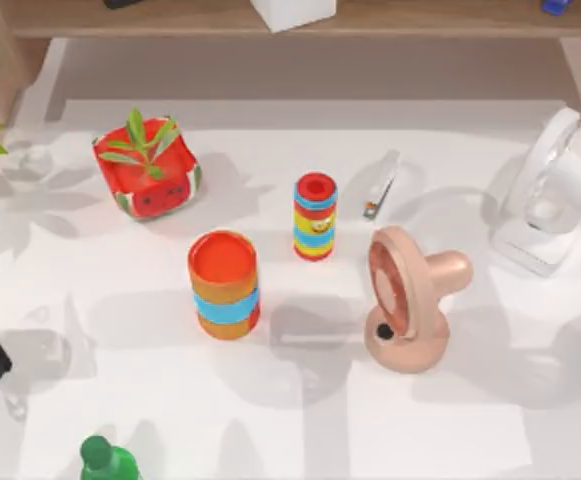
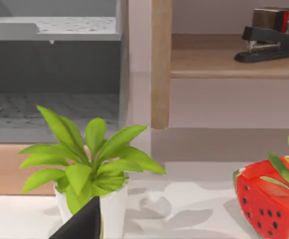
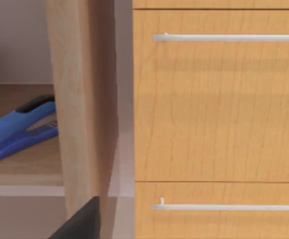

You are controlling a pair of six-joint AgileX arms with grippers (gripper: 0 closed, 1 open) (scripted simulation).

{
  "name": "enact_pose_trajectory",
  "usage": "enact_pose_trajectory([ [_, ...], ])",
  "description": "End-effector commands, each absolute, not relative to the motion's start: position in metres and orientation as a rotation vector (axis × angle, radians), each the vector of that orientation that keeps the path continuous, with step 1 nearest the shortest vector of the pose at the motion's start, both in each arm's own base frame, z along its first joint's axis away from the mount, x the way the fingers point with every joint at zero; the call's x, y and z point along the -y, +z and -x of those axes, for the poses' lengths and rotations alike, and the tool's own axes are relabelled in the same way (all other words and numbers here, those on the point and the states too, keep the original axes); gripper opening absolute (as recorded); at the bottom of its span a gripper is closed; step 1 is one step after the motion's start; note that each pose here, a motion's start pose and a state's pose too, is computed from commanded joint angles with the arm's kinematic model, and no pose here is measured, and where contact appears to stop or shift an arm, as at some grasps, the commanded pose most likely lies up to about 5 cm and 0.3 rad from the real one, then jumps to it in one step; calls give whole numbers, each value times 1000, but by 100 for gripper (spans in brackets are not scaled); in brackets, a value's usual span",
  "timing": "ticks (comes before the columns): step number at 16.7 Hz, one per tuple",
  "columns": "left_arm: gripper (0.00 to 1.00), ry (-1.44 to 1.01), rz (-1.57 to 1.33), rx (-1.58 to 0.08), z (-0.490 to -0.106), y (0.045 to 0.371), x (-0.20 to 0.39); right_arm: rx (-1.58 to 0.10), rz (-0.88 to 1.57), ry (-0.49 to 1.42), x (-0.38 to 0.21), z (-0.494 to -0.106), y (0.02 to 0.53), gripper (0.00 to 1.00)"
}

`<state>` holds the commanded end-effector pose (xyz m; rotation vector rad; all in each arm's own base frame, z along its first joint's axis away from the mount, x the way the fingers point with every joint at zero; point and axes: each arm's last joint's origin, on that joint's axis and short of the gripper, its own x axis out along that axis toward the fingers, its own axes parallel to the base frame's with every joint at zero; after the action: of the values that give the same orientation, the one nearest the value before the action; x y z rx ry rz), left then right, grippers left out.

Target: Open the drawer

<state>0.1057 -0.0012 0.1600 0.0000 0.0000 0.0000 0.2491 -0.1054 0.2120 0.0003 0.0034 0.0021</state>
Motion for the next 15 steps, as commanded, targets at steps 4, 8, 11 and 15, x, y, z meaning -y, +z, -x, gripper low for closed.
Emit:
enact_pose_trajectory([
  [4,100,0,0,0,-106,160,1,8,113,-6,115,-265,211,100],
  [8,100,0,0,0,-106,160,1,4,388,-7,135,-299,197,100],
  [11,100,0,0,0,-106,160,1,-3,675,-3,150,-328,176,100],
  [15,100,0,0,0,-106,160,1,-7,1081,0,167,-364,141,100],
])
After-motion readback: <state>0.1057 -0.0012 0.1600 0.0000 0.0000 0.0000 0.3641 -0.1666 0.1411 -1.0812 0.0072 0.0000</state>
